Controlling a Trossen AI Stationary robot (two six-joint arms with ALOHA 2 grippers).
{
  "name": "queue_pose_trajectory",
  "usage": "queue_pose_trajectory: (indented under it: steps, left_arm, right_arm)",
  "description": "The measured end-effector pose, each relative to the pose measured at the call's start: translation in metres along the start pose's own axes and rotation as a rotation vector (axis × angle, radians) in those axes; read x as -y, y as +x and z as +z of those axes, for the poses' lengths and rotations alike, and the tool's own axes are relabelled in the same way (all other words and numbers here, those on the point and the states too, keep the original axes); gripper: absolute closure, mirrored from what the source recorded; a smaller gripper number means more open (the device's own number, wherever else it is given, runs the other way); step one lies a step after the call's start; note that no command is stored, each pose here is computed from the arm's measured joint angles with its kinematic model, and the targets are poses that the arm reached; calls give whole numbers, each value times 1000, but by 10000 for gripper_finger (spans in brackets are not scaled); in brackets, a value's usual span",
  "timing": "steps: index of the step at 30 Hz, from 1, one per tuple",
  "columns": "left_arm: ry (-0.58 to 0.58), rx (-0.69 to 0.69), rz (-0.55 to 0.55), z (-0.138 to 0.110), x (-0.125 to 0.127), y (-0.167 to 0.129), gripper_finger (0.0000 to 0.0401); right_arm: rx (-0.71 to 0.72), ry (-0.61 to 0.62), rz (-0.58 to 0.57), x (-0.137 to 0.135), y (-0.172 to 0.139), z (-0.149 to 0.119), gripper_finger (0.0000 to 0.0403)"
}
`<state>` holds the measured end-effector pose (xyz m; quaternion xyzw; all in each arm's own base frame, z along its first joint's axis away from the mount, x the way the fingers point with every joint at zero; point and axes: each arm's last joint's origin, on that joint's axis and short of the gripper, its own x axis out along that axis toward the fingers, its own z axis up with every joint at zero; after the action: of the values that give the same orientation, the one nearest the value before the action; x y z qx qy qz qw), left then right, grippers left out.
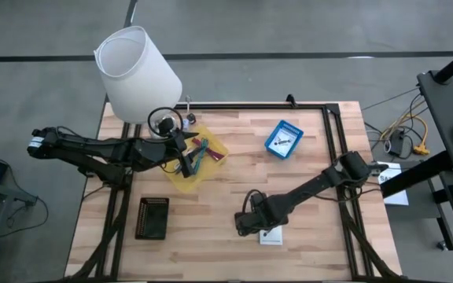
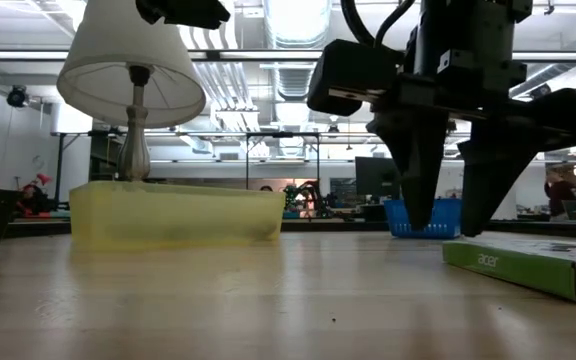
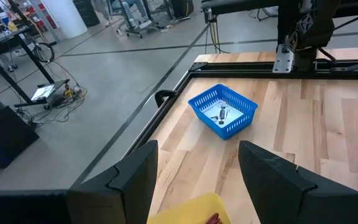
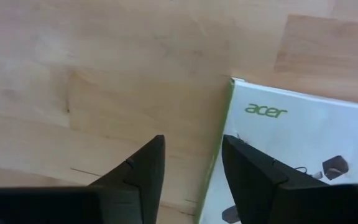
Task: Pick and place items into bin
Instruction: Stack the card reader box on top of the card reader box in the blue bin
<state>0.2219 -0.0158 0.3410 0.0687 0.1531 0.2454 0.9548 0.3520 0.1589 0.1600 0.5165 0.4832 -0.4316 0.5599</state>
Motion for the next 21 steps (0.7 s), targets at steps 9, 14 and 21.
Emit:
queue_pose_trajectory:
  steps: [9, 14, 21]
  left_arm:
    - [0, 0, 0, 0, 0, 0, 194]
    - [0, -1, 0, 0, 0, 0, 194]
    - [0, -1, 0, 0, 0, 0, 194]
  right_arm:
    - [-12, -63, -12, 1, 0, -1, 266]
    - [-24, -62, -33, 6, 4, -3, 261]
    - [-39, -52, -55, 12, 10, -2, 259]
